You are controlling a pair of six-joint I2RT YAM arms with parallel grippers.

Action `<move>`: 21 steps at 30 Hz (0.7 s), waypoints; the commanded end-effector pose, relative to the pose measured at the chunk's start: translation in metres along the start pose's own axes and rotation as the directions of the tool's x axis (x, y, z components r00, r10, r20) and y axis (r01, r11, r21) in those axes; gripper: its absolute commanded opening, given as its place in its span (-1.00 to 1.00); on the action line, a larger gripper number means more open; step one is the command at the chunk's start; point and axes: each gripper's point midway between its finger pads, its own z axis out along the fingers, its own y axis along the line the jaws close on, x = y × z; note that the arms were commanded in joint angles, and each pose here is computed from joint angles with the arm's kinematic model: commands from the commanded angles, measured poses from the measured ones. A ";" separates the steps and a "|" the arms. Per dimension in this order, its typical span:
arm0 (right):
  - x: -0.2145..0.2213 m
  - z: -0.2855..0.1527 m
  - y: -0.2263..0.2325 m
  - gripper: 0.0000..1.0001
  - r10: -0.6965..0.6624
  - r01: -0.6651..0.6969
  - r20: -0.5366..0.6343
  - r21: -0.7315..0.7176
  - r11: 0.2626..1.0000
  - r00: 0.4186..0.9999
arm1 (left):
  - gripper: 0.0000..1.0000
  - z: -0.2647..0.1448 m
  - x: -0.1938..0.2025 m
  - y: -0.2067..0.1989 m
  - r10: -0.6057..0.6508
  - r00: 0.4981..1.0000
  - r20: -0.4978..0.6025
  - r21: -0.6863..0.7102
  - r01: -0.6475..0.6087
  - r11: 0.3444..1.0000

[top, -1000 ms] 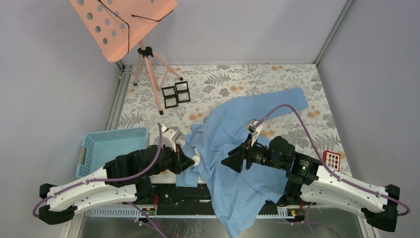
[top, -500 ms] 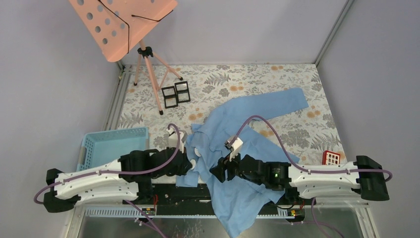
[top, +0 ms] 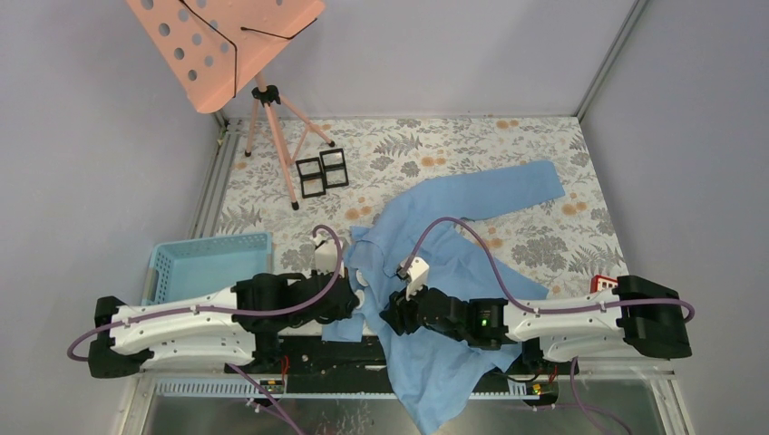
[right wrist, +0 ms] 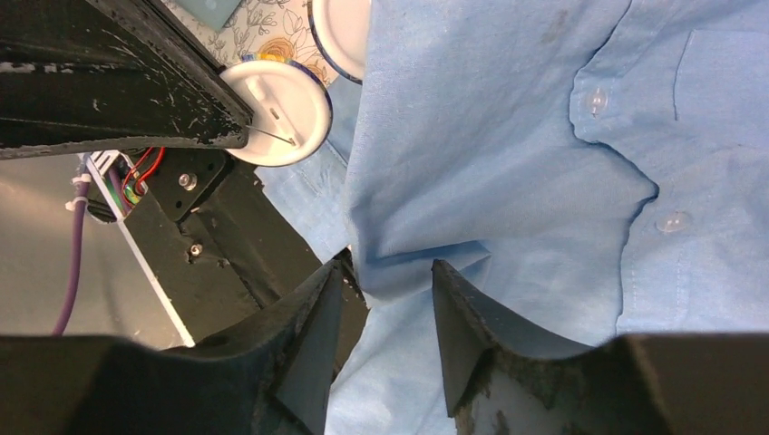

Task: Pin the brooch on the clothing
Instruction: Pin the brooch to the clothes.

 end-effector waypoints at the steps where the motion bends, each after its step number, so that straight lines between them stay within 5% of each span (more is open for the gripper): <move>1: -0.026 0.005 0.017 -0.14 0.028 -0.025 0.088 -0.033 0.999 0.996 | -1.00 -0.005 -0.020 -0.021 -0.078 0.995 0.066 0.057 0.075 0.996; 6: -0.033 0.006 0.022 -0.50 0.044 -0.038 0.114 -0.049 0.998 0.993 | -1.00 0.003 -0.015 -0.022 -0.082 0.995 0.047 0.033 0.081 0.996; 10: -0.035 0.006 0.017 -1.00 0.057 -0.054 0.127 -0.025 0.998 0.990 | -1.00 0.004 -0.017 -0.024 -0.073 0.996 0.052 0.024 0.072 0.997; 21: -0.048 -0.008 0.040 -1.00 0.051 -0.032 0.131 -0.148 0.989 0.990 | -1.00 0.011 -0.014 -0.027 -0.047 0.998 0.042 0.005 0.046 0.999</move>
